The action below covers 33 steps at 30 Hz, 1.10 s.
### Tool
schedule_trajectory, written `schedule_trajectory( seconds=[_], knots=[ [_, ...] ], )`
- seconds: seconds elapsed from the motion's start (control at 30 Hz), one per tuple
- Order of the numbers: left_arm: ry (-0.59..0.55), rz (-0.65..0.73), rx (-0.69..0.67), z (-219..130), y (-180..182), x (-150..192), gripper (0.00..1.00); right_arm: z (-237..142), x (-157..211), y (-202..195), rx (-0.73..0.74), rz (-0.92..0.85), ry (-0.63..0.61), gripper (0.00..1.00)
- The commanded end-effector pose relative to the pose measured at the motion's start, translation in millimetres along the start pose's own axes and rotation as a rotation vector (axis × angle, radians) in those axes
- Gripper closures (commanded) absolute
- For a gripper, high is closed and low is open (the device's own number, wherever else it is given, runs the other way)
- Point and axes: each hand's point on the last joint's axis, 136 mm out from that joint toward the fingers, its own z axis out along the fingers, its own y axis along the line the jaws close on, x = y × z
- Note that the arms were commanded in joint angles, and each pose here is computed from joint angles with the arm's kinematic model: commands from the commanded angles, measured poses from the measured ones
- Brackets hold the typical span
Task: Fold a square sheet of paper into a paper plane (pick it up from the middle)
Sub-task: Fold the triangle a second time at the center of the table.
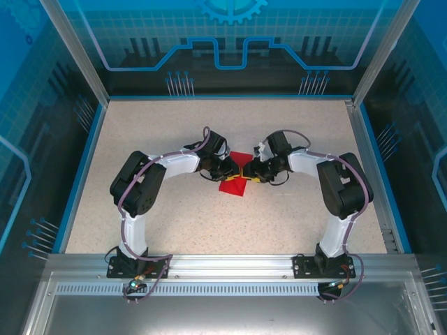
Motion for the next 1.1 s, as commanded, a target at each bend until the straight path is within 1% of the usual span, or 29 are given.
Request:
schedule_trajectory(
  seconds=[0.0, 0.23, 0.3, 0.4, 0.47, 0.73, 1.07],
  knots=[
    [-0.004, -0.013, -0.009, 3.0, 0.5, -1.9, 0.81, 5.0, 3.2, 3.5, -0.011, -0.015, 0.023, 0.67],
    [-0.006, -0.005, 0.000, -0.3, -4.7, -2.5, 0.81, 6.2, -2.9, 2.2, -0.003, -0.014, 0.003, 0.88],
    [-0.005, 0.001, 0.016, -2.6, -9.9, -2.7, 0.81, 6.3, -5.3, -2.1, 0.023, -0.014, -0.005, 0.91],
    [0.004, 0.019, 0.070, -5.5, -22.8, -2.0, 0.81, 7.4, -6.6, -7.9, 0.053, -0.017, -0.005, 0.92],
    [0.014, 0.020, 0.085, -5.1, -25.0, -1.0, 0.81, 8.9, -7.5, -9.5, 0.059, -0.017, -0.002, 0.92],
    [0.030, 0.007, 0.059, 1.3, -14.7, 2.6, 0.81, 12.7, -12.3, -10.6, 0.065, -0.029, -0.001, 0.91],
    [0.045, 0.004, 0.048, 6.8, -10.4, 3.0, 0.81, 16.6, -14.8, -12.7, 0.070, -0.036, 0.009, 0.91]
  ],
)
